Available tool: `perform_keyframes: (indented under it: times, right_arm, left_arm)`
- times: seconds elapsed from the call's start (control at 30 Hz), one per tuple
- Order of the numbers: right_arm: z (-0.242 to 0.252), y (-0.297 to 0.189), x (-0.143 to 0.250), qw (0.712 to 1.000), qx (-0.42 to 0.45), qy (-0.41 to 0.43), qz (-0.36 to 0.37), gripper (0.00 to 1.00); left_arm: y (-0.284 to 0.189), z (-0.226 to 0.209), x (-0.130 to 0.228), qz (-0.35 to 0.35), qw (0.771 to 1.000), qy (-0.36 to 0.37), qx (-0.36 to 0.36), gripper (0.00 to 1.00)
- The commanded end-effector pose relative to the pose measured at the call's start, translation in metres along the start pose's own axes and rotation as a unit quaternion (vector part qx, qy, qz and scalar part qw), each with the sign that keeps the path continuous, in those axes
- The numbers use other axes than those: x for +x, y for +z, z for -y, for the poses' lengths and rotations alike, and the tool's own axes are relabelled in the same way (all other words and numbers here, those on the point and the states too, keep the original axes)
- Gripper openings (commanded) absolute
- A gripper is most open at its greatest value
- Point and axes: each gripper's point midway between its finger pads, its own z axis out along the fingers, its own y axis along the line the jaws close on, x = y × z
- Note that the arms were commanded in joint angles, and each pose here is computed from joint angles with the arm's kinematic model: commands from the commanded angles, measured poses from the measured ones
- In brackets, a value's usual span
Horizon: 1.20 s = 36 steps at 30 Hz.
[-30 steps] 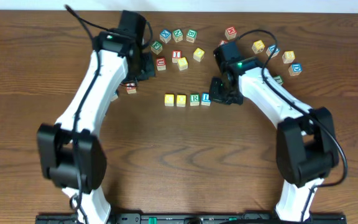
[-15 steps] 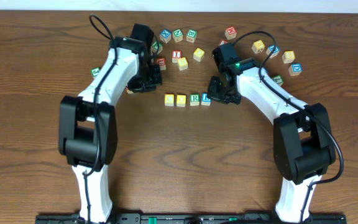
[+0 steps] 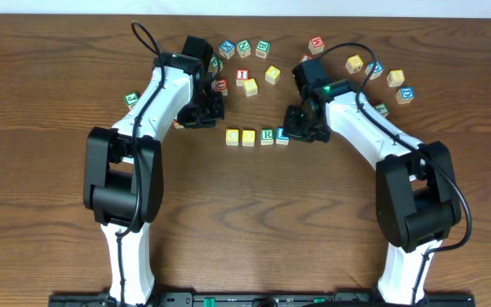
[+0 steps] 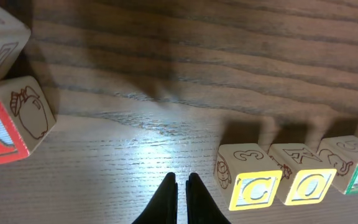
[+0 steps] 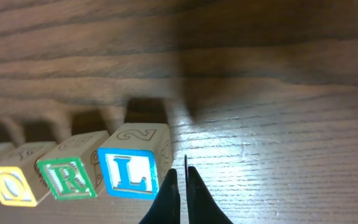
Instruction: Spell out CORL
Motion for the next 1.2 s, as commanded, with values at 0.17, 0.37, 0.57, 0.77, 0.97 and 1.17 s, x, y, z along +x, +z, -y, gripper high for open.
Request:
perform_keyframes:
  times: [0.17, 0.37, 0.57, 0.77, 0.97, 1.17]
  right_arm:
    - [0.011, -0.004, -0.007, 0.997, -0.067, -0.039, -0.031, 0.01]
    - [0.016, -0.005, -0.011, 0.997, -0.067, -0.036, -0.027, 0.02]
    - [0.017, -0.005, -0.008, 0.997, -0.063, -0.034, -0.034, 0.03]
    - [0.018, -0.005, -0.007, 0.997, -0.063, -0.032, -0.035, 0.03]
    - [0.018, -0.005, -0.008, 0.997, -0.063, -0.032, -0.035, 0.02]
    - [0.015, 0.013, -0.001, 0.994, -0.082, -0.034, -0.061, 0.01]
  left_arm:
    - [0.01, -0.001, 0.007, -0.016, 1.0, 0.027, 0.001, 0.07]
    - [0.013, -0.001, 0.008, -0.019, 0.999, 0.027, 0.002, 0.07]
    - [0.013, 0.005, 0.01, -0.024, 0.999, 0.028, 0.015, 0.07]
    - [0.016, 0.004, 0.013, -0.028, 0.999, 0.028, 0.014, 0.07]
    - [0.024, 0.0, 0.021, -0.038, 0.999, 0.032, 0.011, 0.08]
    - [0.024, 0.001, 0.018, -0.032, 0.999, 0.038, 0.014, 0.07]
